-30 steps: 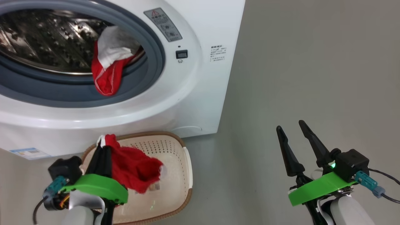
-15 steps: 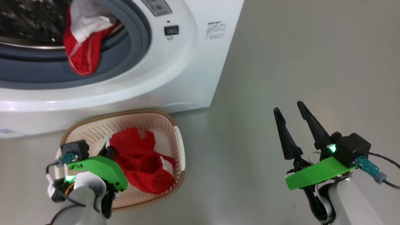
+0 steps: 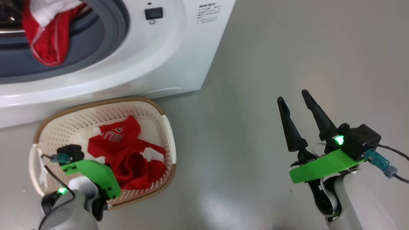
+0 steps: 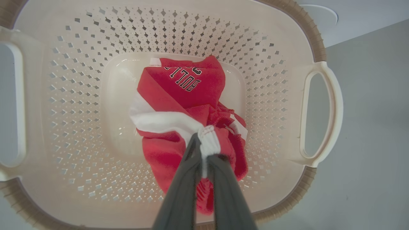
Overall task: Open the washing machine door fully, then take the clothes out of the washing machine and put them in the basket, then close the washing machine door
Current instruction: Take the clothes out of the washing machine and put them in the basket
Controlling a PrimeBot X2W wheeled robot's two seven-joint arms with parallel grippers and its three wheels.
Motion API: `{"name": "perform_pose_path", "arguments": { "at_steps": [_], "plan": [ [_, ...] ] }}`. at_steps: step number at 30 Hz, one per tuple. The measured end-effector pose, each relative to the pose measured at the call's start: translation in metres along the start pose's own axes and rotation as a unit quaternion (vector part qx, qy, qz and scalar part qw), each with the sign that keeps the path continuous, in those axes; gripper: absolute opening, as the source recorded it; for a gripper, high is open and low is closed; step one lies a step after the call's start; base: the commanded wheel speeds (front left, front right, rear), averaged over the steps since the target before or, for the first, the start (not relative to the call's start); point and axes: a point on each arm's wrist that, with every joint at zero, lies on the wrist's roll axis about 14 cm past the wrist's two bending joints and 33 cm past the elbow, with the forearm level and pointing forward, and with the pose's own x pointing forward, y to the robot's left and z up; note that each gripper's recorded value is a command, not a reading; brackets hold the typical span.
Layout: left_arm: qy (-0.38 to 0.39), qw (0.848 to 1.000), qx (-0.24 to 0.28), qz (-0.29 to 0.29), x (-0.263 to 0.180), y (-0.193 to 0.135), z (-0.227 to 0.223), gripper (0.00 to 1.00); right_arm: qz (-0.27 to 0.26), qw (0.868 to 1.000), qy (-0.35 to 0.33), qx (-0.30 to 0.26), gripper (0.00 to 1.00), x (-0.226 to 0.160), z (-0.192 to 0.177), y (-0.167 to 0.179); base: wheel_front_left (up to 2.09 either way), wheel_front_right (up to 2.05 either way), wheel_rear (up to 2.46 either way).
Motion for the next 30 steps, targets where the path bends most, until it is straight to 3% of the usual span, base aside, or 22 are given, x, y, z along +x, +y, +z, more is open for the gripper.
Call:
{"name": "perform_pose_path", "arguments": {
  "at_steps": [4,5,6,7,9,10,11,30],
  "plan": [
    [0.025,1.0,0.006,0.012,0.009,0.005,-0.005,0.0,-0.007,1.0,0.008,0.004,1.0,0.0,-0.006,-0.005,0.0,0.0,0.0],
    [0.029,0.999,0.003,0.014,0.01,0.006,-0.006,0.07,-0.009,1.0,0.01,0.004,1.0,0.0,-0.008,-0.006,0.0,0.0,0.0],
    [0.035,0.999,0.0,0.018,0.012,0.007,-0.009,0.24,-0.01,1.0,0.011,0.005,1.0,0.0,-0.009,-0.007,0.0,0.0,0.0],
    [0.043,0.999,-0.001,0.022,0.013,0.008,-0.011,0.24,-0.011,1.0,0.011,0.004,1.0,0.001,-0.009,-0.008,0.0,0.0,0.0],
    [0.054,0.998,-0.002,0.024,0.014,0.008,-0.015,0.46,-0.013,1.0,0.008,0.004,1.0,0.002,-0.007,-0.009,0.0,0.0,0.0],
    [0.055,0.998,0.0,0.024,0.014,0.008,-0.015,0.83,-0.013,1.0,0.008,0.004,1.0,0.001,-0.007,-0.01,0.0,0.0,0.0],
    [0.053,0.998,0.001,0.024,0.014,0.008,-0.014,1.0,-0.014,1.0,0.008,0.004,1.0,0.001,-0.006,-0.01,0.0,0.0,0.0],
    [-0.07,0.997,0.02,0.013,-0.03,0.011,0.018,1.0,0.003,1.0,-0.021,0.009,1.0,-0.017,0.02,0.007,0.0,0.0,0.0]
  ]
}}
